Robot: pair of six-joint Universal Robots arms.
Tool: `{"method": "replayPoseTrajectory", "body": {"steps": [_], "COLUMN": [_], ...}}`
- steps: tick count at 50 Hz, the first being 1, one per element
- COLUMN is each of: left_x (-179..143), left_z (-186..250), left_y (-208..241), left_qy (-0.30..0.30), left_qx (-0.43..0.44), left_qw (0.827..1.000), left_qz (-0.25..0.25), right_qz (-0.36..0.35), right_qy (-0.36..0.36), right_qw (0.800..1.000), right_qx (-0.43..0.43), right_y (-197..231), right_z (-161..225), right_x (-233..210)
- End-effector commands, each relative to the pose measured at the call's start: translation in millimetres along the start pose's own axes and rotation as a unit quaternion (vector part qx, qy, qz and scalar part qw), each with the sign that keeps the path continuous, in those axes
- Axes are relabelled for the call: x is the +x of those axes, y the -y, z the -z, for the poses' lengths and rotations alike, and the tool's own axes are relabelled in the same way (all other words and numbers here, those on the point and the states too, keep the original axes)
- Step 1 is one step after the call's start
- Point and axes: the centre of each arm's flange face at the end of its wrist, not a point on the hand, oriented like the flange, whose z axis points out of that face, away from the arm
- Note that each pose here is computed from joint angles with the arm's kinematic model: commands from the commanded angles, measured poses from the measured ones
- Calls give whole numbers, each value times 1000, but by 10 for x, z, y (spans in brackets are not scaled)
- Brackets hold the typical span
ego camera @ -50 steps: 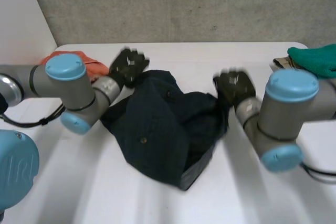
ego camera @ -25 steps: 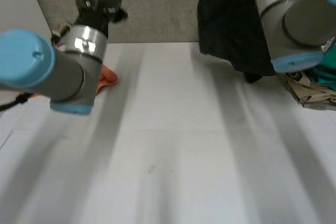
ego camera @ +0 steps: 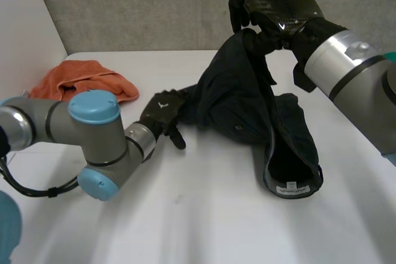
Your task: Fold the laundry.
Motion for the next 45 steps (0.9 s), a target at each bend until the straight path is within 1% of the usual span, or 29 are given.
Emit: {"method": "replayPoseTrajectory", "body": {"steps": [1,3,5,9,12,18,19,22,23,25,27,29,30,32,35,36,39,40,43,44,45], "left_x": [-44,-122,-140,-137,-131,-224,-246,-261,-237,-210,-166,-137,-100,-68,-44,-51,-88,-117,-199,-253,-254], "left_z": [-156,-177,-184,-155,-92,191,311,526,671,813,1007,1115,1199,1247,1239,1227,1052,911,701,577,519], "left_y": [-84,-44,-62,-69,16,552,725,1000,1145,1282,1452,1507,1540,1526,1400,1376,1201,1152,1207,1324,1409], "left_qy": [32,61,71,75,75,89,93,99,99,95,85,77,68,59,53,54,56,58,75,93,99], "left_qx": [-12,-7,-8,-12,-6,45,61,90,106,122,145,153,157,155,136,132,106,100,113,132,146], "left_qw": [999,998,997,997,997,995,994,991,989,988,985,984,983,983,984,984,984,983,976,969,965], "left_qz": [15,24,25,28,27,17,14,7,0,-13,-34,-49,-65,-79,-107,-111,-132,-146,-169,-186,-194], "right_qz": [-32,-51,-64,-92,-94,-85,-81,-76,-79,-77,-76,-72,-64,-52,-18,-7,13,31,54,69,78], "right_qy": [1,-1,-1,-4,-23,-82,-98,-119,-123,-126,-130,-131,-131,-127,-123,-124,-130,-141,-159,-178,-188], "right_qw": [999,999,998,996,995,993,992,990,989,989,987,985,984,982,978,974,969,965,962,963,963], "right_qx": [2,7,8,18,15,-1,-2,-5,-18,-29,-57,-83,-105,-130,-169,-190,-212,-218,-213,-192,-175], "right_y": [91,139,163,277,331,383,434,501,481,481,369,228,126,14,-156,-284,-475,-548,-593,-556,-523], "right_z": [163,211,243,315,364,411,421,445,446,458,432,392,370,352,300,257,162,87,-39,-158,-229], "right_x": [-82,-83,-86,-85,40,463,595,778,859,931,1013,1065,1088,1100,1132,1153,1174,1191,1223,1277,1310]}}
